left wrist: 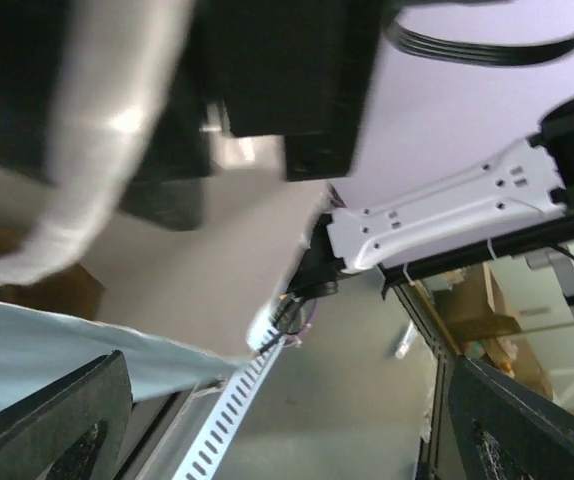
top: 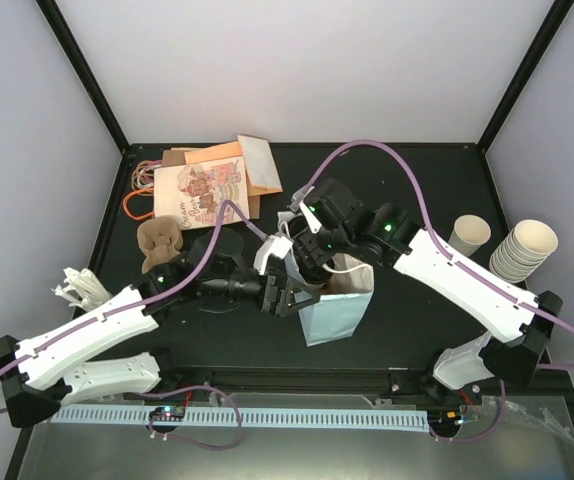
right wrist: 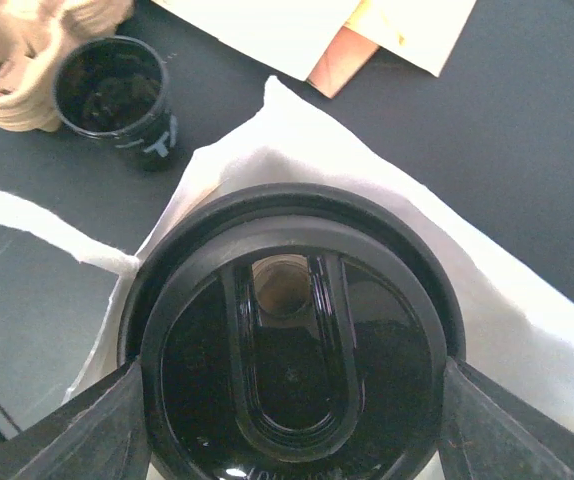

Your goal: Pack the takeout coffee

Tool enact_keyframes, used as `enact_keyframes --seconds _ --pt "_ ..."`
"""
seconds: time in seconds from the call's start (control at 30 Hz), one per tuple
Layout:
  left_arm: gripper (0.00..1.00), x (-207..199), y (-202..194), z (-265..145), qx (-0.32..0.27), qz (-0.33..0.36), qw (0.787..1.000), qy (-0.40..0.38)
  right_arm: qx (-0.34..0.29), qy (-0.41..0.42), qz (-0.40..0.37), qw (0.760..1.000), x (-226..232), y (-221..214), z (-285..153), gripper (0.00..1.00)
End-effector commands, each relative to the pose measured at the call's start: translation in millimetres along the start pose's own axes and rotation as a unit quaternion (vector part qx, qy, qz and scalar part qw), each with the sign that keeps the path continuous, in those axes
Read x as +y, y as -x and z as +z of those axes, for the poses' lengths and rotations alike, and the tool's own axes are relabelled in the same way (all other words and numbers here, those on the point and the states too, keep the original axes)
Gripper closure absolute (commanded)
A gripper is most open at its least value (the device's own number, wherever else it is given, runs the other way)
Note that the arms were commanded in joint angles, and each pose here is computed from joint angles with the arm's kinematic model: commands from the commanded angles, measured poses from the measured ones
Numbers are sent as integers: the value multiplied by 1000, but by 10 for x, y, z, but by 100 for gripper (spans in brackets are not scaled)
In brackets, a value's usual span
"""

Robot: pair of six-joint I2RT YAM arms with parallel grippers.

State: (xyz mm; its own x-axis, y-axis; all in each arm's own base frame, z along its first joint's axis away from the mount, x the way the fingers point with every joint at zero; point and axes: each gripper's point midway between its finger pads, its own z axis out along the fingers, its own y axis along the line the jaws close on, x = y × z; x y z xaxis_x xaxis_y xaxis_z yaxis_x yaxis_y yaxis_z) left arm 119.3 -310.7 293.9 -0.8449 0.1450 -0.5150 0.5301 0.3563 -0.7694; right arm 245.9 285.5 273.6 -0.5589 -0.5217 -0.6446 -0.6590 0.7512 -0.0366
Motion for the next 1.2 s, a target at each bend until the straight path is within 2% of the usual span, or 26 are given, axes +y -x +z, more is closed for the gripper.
enact_keyframes --seconds 0.0,0.17,0.27,0.43,0.57,0.67,0.83,0.93,1.17 --pt "9 -290 82 75 -22 27 998 -47 -32 61 -13 998 192 197 -120 48" --pt "1 -429 45 177 -6 57 997 -57 -28 77 -23 996 240 146 -158 49" --pt "1 -408 21 126 1 65 997 -34 -28 61 -23 997 177 118 -174 49" --pt "1 -463 2 -198 -7 79 997 -9 -29 19 -23 999 17 108 -249 49" --pt "1 -463 72 -588 -49 97 994 33 -25 -19 -23 999 -125 129 -335 49" --pt "1 -395 186 -969 -93 106 986 86 -11 -31 -19 999 -169 133 -391 49" --pt "1 -259 325 -1347 -119 125 972 162 -10 -30 -8 999 -178 177 -537 49" --pt "1 -89 451 -1395 -123 129 963 205 -12 -37 -2 999 -200 220 -627 48" --pt "1 262 855 -1357 -142 130 955 227 -15 -42 0 999 -101 291 -813 48"
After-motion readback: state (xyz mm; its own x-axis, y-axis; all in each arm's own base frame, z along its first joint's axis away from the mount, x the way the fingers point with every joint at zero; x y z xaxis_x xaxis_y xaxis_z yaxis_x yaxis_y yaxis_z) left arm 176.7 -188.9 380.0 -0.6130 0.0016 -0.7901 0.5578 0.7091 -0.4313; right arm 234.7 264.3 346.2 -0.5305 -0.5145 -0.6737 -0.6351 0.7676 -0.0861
